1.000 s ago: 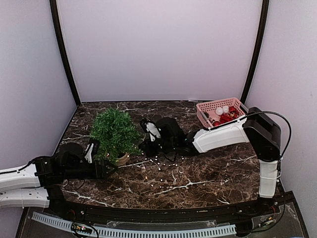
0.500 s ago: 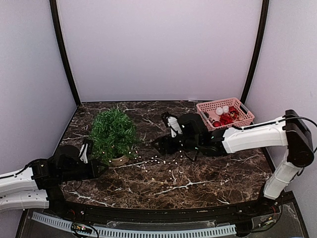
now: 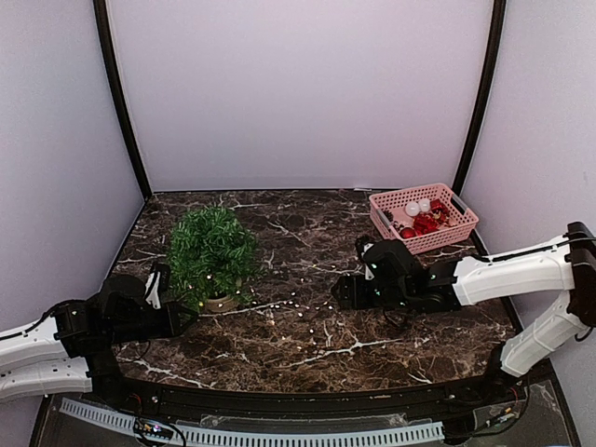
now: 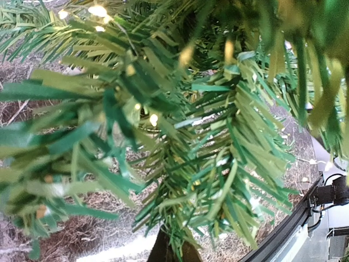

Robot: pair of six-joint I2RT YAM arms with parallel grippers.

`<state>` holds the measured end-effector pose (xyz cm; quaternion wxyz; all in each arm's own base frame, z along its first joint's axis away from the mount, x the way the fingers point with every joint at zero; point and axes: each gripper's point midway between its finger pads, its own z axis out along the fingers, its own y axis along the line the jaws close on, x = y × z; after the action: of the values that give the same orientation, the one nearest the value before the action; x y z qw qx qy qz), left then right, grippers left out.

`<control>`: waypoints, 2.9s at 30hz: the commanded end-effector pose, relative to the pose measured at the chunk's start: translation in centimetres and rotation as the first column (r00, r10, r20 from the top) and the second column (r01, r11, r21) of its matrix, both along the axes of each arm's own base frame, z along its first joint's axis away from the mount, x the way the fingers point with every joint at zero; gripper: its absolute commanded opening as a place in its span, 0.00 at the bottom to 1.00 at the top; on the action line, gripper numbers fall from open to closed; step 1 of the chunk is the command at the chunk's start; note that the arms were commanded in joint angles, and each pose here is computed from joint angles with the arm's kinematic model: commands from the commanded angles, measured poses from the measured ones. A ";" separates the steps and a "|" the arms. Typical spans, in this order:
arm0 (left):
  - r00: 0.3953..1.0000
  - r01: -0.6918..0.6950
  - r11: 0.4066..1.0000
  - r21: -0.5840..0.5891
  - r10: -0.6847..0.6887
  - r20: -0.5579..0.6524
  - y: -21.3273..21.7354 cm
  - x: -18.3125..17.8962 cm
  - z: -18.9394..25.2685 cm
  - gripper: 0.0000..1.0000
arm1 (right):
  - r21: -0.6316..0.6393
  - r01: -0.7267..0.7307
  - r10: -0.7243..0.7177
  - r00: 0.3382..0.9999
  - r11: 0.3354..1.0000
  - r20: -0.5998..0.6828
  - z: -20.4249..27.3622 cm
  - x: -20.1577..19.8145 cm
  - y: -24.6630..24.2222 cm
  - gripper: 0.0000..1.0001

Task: Decorate the small christmas tree
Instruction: Wrap the side of the string light in the gap of the branches.

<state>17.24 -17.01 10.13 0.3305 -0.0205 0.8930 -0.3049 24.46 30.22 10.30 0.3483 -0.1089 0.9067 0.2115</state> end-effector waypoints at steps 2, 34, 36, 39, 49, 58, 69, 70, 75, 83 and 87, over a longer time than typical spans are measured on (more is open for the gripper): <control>1.000 -0.016 0.999 0.044 0.016 -0.002 0.8 0.1 -0.7 0.00 | 0.143 0.056 -0.051 0.998 0.988 -0.039 -0.5 0.3 2.2 0.82; 0.981 -0.074 0.966 0.247 0.025 0.195 4.0 3.1 -0.5 0.00 | -0.189 0.577 -0.536 0.813 0.794 0.229 3.2 7.5 -18.3 0.00; 0.978 -0.060 0.970 0.237 0.010 0.206 3.7 3.1 -0.2 0.00 | -0.209 0.559 -0.526 0.828 0.802 0.194 2.5 7.0 -18.2 0.25; 0.977 -0.055 0.969 0.241 0.003 0.212 3.7 3.1 0.1 0.00 | -0.226 0.501 -0.490 0.865 0.836 0.106 1.6 5.6 -17.4 0.72; 0.976 -0.054 0.970 0.238 0.001 0.216 3.7 3.0 0.3 0.00 | 0.037 -0.022 0.018 0.994 0.999 0.110 8.7 -0.1 -8.9 0.84; 0.978 -0.063 0.970 0.233 0.013 0.209 3.9 3.0 0.1 0.00 | 0.135 -0.632 0.580 0.762 0.763 0.288 10.2 -6.3 9.2 0.83; 0.978 -0.079 0.971 0.227 0.031 0.208 4.3 2.9 0.2 0.00 | 0.070 -0.851 0.821 0.521 0.521 0.233 5.1 -11.2 19.1 0.75; 0.977 -0.080 0.971 0.226 0.032 0.209 4.3 2.9 0.3 0.00 | 0.078 -0.857 0.827 0.512 0.509 0.232 5.1 -11.5 19.3 0.74; 0.978 -0.082 0.970 0.229 0.034 0.205 4.4 2.9 0.2 0.00 | 0.131 -0.871 0.839 0.491 0.473 0.236 5.3 -12.7 19.7 0.74; 0.978 -0.096 0.966 0.240 0.047 0.203 4.6 2.9 0.1 0.00 | 0.111 -0.837 0.806 0.546 0.535 0.229 4.7 -12.0 19.5 0.00; 0.975 -0.111 0.964 0.241 0.060 0.212 5.0 3.0 0.0 0.00 | 0.080 -0.738 0.697 0.663 0.670 0.275 6.2 -8.7 19.2 0.00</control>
<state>19.99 -12.83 10.33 0.4235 0.0279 0.8858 -0.1880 12.93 49.17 13.79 0.2724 -0.4987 0.7096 0.4166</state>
